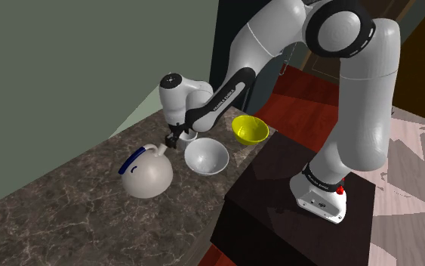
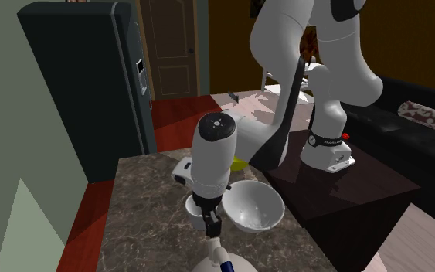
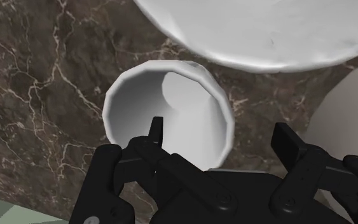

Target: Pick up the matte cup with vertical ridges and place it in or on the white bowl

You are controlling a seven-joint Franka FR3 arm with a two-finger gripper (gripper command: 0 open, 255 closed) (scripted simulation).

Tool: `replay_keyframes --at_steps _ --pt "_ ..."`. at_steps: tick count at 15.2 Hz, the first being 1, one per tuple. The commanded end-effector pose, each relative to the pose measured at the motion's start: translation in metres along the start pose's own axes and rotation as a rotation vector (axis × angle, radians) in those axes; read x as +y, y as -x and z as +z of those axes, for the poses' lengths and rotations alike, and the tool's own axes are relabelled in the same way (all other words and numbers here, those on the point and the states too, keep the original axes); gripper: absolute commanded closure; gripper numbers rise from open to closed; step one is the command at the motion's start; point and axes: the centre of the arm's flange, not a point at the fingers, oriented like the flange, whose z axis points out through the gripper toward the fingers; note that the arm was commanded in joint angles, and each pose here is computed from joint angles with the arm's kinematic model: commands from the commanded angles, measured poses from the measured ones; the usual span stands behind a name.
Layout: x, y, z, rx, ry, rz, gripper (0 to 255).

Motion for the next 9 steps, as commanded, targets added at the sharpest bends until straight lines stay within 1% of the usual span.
replay_keyframes --at_steps 1,2,3,9 --pt "-0.0037 0.0044 0.0078 -0.015 0.001 -0.006 0" --pt "-0.0037 0.0044 0.0078 -0.015 0.001 -0.006 0" --pt "-0.0026 0.0036 0.0069 -0.015 0.001 -0.006 255" --pt "-0.0021 0.0041 0.007 -0.015 0.001 -0.006 255"
